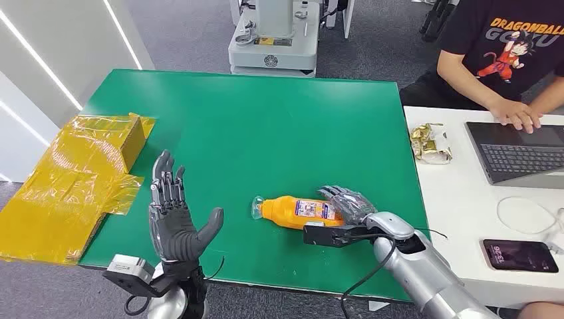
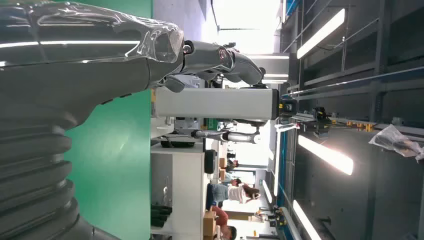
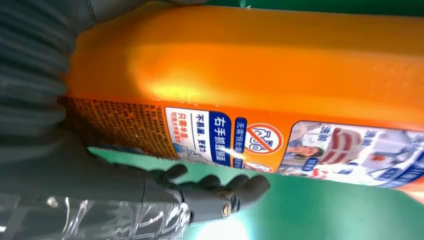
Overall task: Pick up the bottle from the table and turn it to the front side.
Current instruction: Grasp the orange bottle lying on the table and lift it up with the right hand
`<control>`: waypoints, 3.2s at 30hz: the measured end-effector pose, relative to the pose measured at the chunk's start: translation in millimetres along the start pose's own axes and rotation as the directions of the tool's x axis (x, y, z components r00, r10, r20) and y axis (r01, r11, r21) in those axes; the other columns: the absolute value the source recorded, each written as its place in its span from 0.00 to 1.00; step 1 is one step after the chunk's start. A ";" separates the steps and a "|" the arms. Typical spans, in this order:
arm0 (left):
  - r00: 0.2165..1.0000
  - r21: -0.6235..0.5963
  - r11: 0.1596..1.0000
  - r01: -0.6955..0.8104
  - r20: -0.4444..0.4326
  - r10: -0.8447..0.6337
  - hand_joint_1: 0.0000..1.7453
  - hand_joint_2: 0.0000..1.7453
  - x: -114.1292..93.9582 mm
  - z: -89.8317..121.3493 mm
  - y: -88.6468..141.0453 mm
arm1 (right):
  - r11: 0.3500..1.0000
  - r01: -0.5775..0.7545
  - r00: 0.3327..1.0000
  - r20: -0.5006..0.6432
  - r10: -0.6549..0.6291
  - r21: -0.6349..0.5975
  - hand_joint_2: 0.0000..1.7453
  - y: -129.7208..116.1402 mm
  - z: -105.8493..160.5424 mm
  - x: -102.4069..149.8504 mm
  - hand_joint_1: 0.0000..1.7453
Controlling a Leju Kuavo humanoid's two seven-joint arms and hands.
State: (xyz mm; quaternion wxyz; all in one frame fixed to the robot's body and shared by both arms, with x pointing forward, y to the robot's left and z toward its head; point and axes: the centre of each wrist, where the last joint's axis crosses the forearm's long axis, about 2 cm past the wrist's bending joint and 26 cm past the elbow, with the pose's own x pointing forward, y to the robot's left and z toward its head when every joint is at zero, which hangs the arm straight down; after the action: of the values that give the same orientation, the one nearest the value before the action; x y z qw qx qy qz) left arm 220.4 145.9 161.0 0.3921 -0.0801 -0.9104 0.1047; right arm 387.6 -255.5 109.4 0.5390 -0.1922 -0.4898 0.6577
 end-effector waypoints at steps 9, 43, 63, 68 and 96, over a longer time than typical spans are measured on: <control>1.000 0.006 1.000 -0.011 0.010 0.011 0.00 1.00 -0.2 -4.9 -0.6 | 0.948 -0.108 0.993 0.010 0.116 -0.298 1.00 8.7 -0.8 19.5 1.00; 0.970 -0.131 0.987 -0.096 -0.234 0.063 0.00 1.00 -37.0 3.0 -2.7 | 0.601 0.265 0.929 0.366 0.050 -0.754 1.00 18.4 30.9 92.9 1.00; 0.975 -0.164 0.981 -0.107 -0.211 0.071 0.00 1.00 -43.3 -13.9 -4.9 | 0.814 0.278 0.865 0.501 0.019 -0.510 1.00 34.0 9.2 108.4 1.00; 0.976 -0.167 0.980 -0.105 -0.208 0.069 0.00 1.00 -43.4 -16.4 -5.1 | 0.825 0.277 0.863 0.504 0.011 -0.493 1.00 35.3 8.7 108.9 1.00; 0.976 -0.161 0.980 -0.117 -0.202 0.083 1.00 1.00 -49.3 -14.2 -0.1 | 0.843 0.245 0.884 0.467 0.008 -0.479 1.00 44.0 10.2 110.3 1.00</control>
State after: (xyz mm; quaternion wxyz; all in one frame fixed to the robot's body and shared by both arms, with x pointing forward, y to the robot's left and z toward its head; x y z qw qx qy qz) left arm 264.2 136.4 136.2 0.4652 -0.1692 -0.8681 0.0373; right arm 318.6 -158.4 106.8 0.3780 -0.1425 -0.7729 0.4893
